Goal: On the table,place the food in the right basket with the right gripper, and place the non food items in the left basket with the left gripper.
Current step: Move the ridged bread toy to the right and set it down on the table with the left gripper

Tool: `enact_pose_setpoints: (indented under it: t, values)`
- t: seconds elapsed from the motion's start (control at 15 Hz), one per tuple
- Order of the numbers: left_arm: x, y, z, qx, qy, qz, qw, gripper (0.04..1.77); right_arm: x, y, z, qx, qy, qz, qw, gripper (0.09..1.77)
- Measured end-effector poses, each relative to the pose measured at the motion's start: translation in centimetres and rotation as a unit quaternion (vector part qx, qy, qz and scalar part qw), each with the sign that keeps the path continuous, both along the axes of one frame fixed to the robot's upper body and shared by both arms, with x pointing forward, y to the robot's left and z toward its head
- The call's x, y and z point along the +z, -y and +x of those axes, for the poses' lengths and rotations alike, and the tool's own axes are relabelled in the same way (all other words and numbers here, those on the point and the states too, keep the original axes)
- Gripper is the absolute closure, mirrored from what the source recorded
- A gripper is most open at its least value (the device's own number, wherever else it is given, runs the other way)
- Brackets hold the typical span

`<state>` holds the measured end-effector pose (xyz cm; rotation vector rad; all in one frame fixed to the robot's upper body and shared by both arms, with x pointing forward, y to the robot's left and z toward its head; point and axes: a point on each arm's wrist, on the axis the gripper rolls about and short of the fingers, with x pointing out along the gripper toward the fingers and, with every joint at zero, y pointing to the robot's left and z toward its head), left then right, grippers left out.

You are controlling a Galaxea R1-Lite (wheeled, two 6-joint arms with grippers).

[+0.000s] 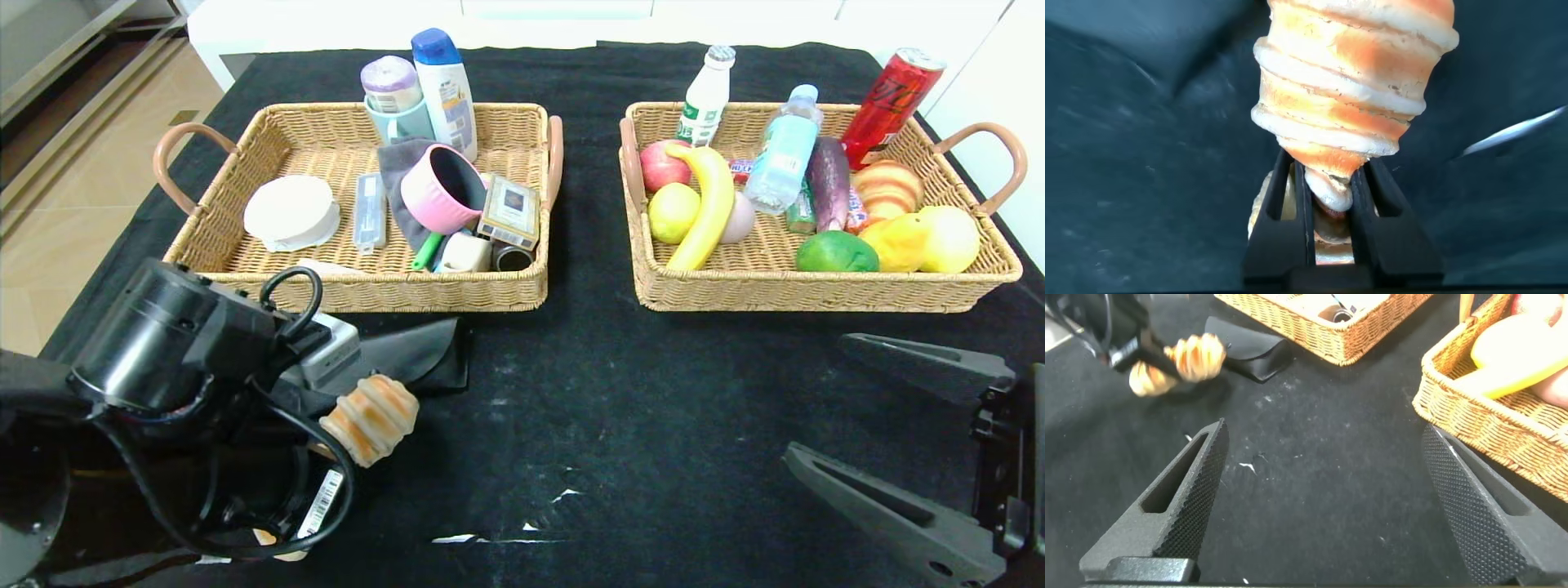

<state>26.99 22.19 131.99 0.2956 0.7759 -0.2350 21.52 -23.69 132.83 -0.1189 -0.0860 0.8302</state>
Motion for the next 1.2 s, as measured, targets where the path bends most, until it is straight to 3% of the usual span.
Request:
enact_pose_setpoints:
  t: [0.2,0.33,0.47,0.73,0.87,1.2]
  values:
    - [2.6,0.5,-0.3,-0.017,0.009,-0.056,0.9982,1.48,0.2,0.1,-0.1,-0.001,0.003,0.003,1.000,0.15]
    - [4.0,1.6,-0.4,-0.042,0.002,-0.122,0.9916,1.48,0.3,0.1,-0.1,-0.002,0.005,0.005,1.000,0.15]
    - [4.8,2.9,-0.2,-0.062,-0.004,-0.157,0.9857,1.48,0.5,0.2,-0.1,-0.012,0.008,0.007,1.000,0.15]
    - [5.1,7.0,1.0,-0.081,0.000,-0.227,0.9704,1.49,1.0,0.2,0.0,-0.035,0.014,0.013,0.999,0.15]
    - [4.7,9.1,1.6,-0.077,-0.009,-0.258,0.9630,1.49,1.1,0.2,0.1,-0.036,0.014,0.014,0.999,0.15]
    - [4.4,13.5,3.0,-0.066,-0.029,-0.295,0.9529,1.49,1.1,0.1,0.1,-0.036,0.014,0.014,0.999,0.15]
